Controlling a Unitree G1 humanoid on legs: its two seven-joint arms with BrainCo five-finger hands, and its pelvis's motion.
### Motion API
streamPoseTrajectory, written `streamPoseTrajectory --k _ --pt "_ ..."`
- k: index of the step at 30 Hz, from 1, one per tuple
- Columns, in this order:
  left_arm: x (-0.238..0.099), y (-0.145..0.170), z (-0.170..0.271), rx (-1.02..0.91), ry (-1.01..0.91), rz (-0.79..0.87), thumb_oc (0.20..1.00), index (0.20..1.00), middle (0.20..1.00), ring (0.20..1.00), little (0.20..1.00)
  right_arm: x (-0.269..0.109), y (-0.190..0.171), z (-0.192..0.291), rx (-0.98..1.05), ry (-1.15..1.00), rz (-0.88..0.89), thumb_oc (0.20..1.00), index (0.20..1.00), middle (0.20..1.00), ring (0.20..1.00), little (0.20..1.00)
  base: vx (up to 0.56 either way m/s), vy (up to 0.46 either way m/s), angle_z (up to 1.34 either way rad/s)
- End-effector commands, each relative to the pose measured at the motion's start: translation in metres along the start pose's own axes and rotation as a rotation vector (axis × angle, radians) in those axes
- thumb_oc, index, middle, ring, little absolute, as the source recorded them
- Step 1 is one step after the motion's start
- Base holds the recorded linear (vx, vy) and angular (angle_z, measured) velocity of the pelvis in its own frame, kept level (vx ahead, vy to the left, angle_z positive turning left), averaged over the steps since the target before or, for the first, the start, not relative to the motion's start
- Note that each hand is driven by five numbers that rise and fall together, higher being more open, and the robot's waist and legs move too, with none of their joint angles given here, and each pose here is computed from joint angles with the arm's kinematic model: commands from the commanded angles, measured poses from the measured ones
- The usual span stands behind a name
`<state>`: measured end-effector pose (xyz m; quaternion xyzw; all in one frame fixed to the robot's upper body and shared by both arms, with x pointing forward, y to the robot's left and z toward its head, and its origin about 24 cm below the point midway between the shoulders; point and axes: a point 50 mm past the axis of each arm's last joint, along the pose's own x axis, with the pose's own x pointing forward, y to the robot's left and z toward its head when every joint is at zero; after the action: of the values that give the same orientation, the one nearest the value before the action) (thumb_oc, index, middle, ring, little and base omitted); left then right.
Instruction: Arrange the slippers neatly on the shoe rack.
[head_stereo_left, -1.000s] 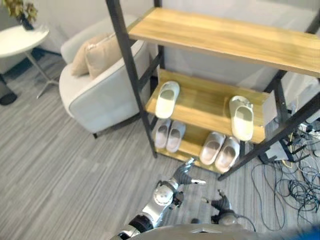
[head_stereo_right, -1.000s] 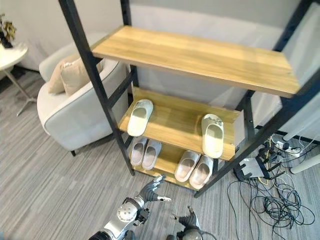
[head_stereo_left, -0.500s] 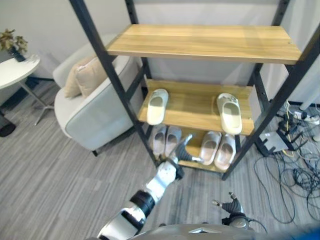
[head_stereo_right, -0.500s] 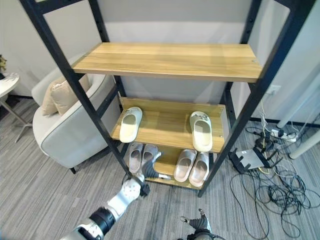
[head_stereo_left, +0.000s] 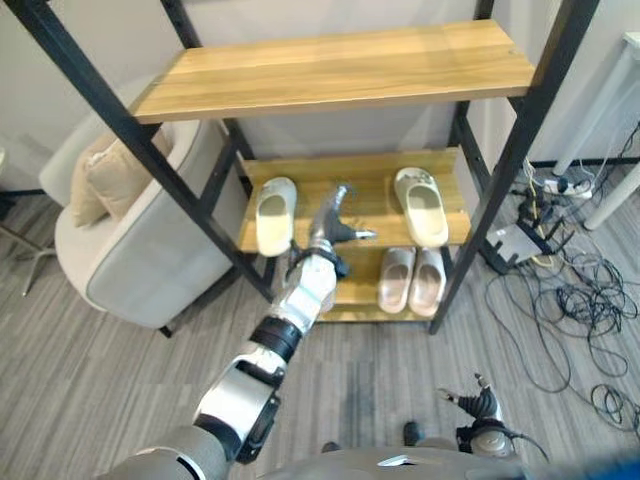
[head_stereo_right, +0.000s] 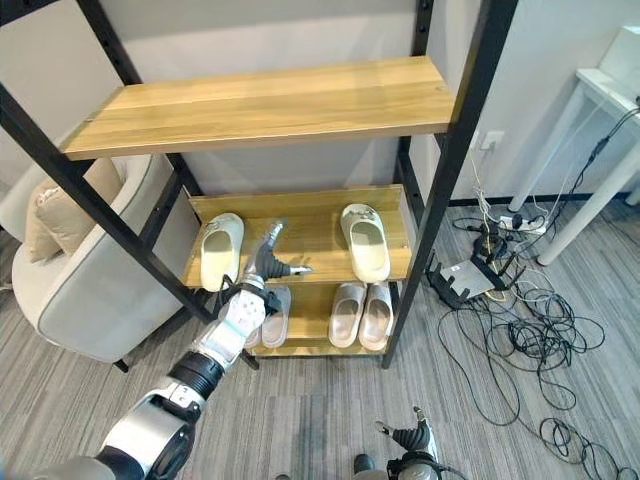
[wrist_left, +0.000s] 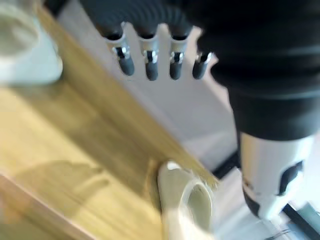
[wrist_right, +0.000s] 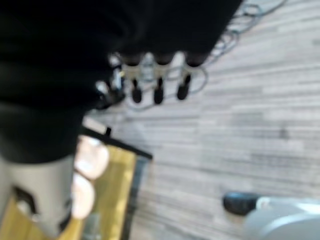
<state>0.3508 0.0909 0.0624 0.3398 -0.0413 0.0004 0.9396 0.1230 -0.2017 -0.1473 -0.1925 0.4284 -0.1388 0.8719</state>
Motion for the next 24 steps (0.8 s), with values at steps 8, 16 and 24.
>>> streamPoseTrajectory --k 8,16,24 --pt "0.056 0.082 0.026 0.201 0.011 0.359 1.0 1.0 1.0 1.0 1.0 -0.024 0.014 -0.041 -0.042 0.134 0.038 1.0 1.0 1.0 1.0 1.0 -0.06 0.042 -0.23" --pt "0.077 0.148 0.055 0.284 -0.029 0.538 1.0 1.0 1.0 1.0 1.0 -0.016 0.015 -0.029 0.005 0.123 0.045 1.0 1.0 1.0 1.0 1.0 -0.06 0.045 -0.21" --pt "0.081 0.168 0.072 0.354 -0.078 0.59 1.0 1.0 1.0 1.0 1.0 -0.015 0.017 -0.035 0.03 0.206 0.068 1.0 1.0 1.0 1.0 1.0 0.02 -0.01 0.09"
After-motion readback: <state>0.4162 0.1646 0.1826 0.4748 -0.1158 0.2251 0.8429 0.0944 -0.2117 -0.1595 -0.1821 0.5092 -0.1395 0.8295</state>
